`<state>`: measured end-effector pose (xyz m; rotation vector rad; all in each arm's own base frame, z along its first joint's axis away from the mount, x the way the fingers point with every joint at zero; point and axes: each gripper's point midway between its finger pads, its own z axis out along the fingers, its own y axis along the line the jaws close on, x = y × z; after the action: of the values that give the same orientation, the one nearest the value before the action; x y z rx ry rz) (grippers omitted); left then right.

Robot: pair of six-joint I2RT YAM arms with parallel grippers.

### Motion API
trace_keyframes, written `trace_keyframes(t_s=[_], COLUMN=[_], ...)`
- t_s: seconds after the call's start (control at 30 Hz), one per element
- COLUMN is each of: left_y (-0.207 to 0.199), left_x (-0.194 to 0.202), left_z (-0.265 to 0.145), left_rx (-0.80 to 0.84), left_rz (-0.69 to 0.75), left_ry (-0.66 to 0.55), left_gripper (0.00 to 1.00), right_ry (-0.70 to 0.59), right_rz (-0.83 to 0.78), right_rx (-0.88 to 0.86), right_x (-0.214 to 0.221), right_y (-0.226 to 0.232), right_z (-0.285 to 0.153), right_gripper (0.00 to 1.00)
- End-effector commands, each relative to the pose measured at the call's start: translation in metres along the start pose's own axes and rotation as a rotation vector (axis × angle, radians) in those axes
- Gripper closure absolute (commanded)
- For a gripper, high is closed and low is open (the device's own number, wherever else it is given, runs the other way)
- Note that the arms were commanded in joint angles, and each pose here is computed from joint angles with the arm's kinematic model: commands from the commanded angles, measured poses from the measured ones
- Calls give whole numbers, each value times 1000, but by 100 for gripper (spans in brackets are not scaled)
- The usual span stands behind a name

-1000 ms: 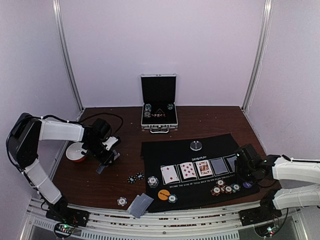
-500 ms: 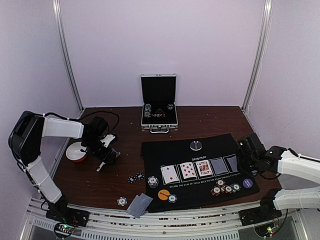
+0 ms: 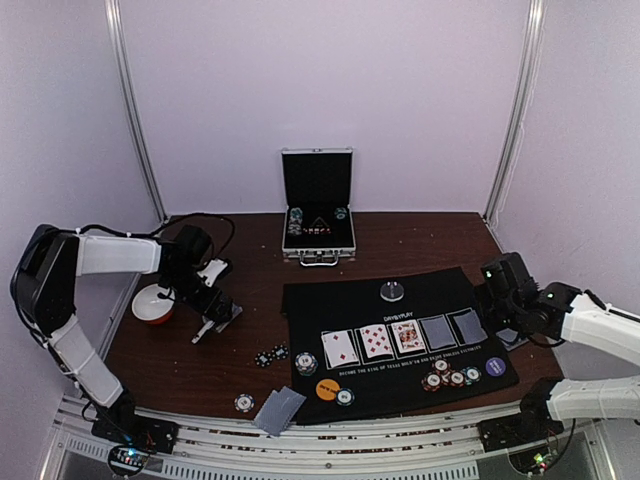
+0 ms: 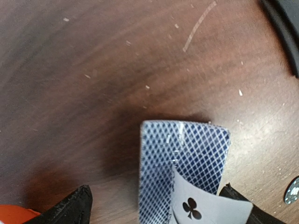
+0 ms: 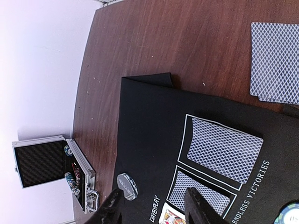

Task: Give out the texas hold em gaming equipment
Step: Place the face-down deck piles at the center of the board.

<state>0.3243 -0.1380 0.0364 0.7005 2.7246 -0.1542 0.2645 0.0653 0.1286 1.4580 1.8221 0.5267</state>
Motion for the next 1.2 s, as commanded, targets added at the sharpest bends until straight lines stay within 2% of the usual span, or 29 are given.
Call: trace_keyframes(t_s=[0.0,0.17,0.3,0.53,0.7,0.9,1.07,1.17], left_y=[18,26,36,44,34,24,23,14], left_x=[-19,-23,-17,-20,-29,-31,-11,-11], left_z=[-19,-30,-29,-32,-40,-76,-97,-108], left_rx=[-40,-58,-80,-107,-51,-17,-49,-11], left_rz=[-29,-54,-94,-105,-88,-134,-234,-255], left_ry=[-78,-112,-100,-106,-141,-219,-226,-247], left_gripper=[2,2,6,9,15,19,22,24], right_ry=[-49,-56,-62,-93,-105,-132,-26,69], right_rz=[-23,-20,-28,-131,-326,-642,-826,-821], right_rx=[-9,-22,-36,-75,-93,11,72,177], right_x=[-13,-16,-18,-25,-25,-36,-36,-40], right_y=[0,2,7,29,48,40,26,2], right_z=[-6,-8,-9,-16,-17,-3,20,39], right_gripper=[54,54,54,54,52,42,38,41])
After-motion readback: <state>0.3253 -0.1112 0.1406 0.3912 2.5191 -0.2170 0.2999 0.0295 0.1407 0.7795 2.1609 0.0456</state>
